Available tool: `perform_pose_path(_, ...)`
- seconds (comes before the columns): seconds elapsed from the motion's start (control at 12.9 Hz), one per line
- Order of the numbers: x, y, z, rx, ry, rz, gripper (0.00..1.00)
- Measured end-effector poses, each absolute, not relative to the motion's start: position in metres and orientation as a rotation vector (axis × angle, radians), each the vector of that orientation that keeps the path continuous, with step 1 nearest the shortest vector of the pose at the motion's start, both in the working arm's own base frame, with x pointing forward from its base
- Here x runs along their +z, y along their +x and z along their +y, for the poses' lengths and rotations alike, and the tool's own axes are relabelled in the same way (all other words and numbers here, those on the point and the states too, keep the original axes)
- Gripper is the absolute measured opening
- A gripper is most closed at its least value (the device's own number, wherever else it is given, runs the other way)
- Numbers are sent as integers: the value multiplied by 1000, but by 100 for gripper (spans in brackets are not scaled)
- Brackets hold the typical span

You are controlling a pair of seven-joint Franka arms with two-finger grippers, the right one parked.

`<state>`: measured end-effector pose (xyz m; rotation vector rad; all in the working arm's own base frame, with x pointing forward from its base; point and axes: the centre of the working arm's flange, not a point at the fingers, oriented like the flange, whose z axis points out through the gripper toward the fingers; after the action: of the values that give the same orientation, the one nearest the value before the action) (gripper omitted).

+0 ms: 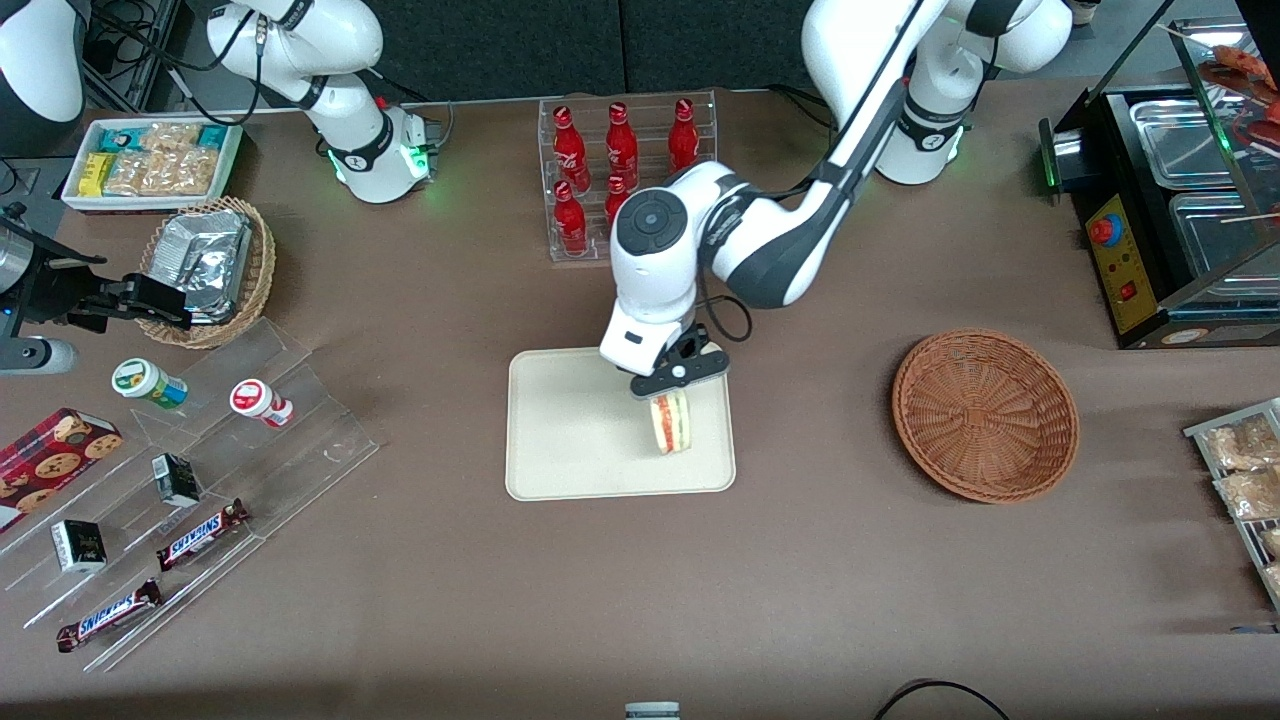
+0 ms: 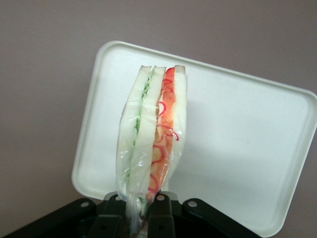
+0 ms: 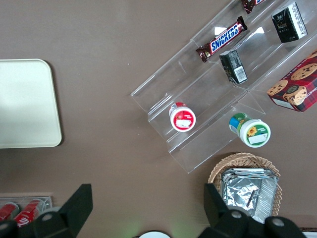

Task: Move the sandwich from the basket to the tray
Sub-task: 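Carry the sandwich with the left gripper over the cream tray, then lower the sandwich onto the tray center and open the left gripper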

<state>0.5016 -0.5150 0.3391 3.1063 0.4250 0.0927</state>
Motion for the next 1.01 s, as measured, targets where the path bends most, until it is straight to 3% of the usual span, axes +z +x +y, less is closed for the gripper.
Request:
perform_pose_path(0.23,299,487,-539,133,3121,328,13)
perform_pose_path(0.47,267,480,-547,116,3151,235,13)
perform_pose_path(1.01,244,478,-549,116,3162,153,13)
